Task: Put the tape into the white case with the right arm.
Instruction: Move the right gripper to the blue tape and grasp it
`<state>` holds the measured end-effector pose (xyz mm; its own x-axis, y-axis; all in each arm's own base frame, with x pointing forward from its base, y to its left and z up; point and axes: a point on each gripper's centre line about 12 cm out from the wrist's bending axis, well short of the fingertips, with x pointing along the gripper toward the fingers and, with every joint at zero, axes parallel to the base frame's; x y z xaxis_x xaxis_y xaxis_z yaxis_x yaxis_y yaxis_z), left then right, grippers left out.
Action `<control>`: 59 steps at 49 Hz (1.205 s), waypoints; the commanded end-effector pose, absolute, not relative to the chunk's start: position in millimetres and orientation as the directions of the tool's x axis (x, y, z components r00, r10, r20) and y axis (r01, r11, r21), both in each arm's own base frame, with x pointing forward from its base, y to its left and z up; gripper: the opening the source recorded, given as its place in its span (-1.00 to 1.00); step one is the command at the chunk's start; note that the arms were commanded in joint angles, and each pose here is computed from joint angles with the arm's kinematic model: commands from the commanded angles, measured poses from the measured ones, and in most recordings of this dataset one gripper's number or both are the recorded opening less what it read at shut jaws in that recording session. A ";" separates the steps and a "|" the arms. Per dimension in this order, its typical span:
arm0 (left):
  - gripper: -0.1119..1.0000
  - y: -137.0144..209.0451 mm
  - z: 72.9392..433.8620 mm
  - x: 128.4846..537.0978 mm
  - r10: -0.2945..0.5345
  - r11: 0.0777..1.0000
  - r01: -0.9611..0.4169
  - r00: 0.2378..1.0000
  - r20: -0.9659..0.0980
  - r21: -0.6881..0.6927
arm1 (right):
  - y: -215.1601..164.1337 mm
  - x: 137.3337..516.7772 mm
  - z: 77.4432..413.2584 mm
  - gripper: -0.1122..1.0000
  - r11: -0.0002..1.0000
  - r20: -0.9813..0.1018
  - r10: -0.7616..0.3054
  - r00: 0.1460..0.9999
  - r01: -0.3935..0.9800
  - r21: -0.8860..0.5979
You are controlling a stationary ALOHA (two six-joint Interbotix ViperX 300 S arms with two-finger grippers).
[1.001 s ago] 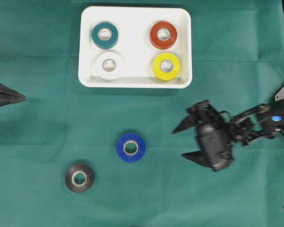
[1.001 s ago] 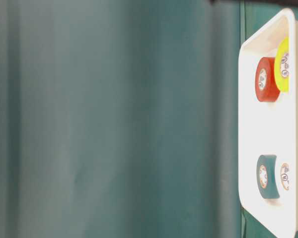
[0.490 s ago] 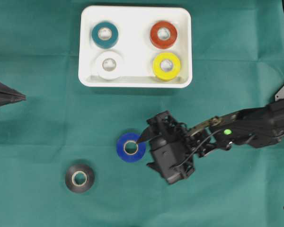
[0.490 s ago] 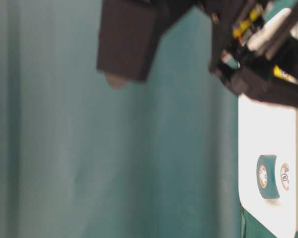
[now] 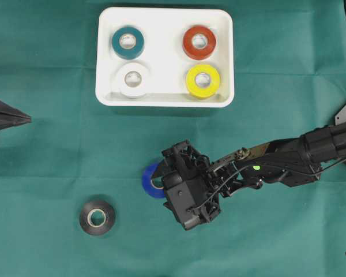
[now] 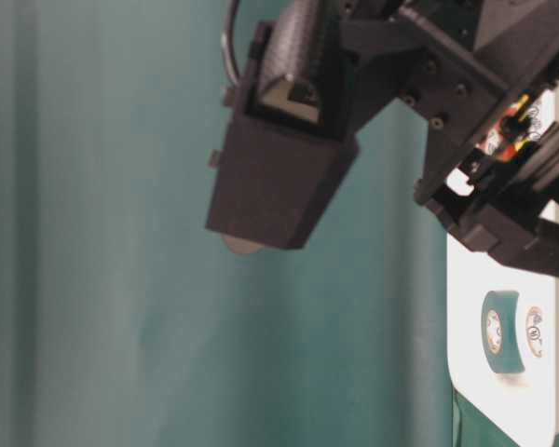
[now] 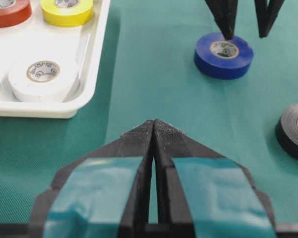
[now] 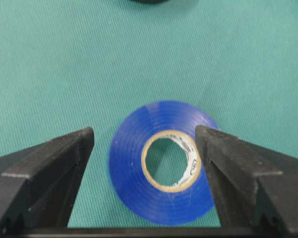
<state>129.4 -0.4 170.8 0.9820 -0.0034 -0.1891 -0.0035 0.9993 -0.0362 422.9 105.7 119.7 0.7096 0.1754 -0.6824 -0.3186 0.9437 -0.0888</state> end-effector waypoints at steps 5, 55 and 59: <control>-0.79 -0.6 175.9 130.7 -0.005 0.999 -0.002 0.984 -0.175 -0.038 | 110.9 424.9 123.9 0.10 0.943 -0.694 0.161 0.702 -0.318 -0.103; -0.79 -0.6 175.3 130.6 -0.005 0.999 -0.002 0.984 -0.177 -0.038 | 115.5 432.9 107.5 0.04 0.944 -0.771 0.083 0.631 -0.297 -0.141; -0.79 -0.6 175.4 130.6 -0.005 0.999 -0.002 0.984 -0.175 -0.038 | 116.8 433.1 105.9 -0.17 0.943 -0.770 0.088 0.632 -0.301 -0.139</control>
<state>129.2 -0.4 169.9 0.9814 -0.0034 -0.1921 -0.0036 0.9993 -0.0362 427.0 113.4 95.5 0.6039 0.0718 -0.7938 -0.3022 0.9422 -0.1447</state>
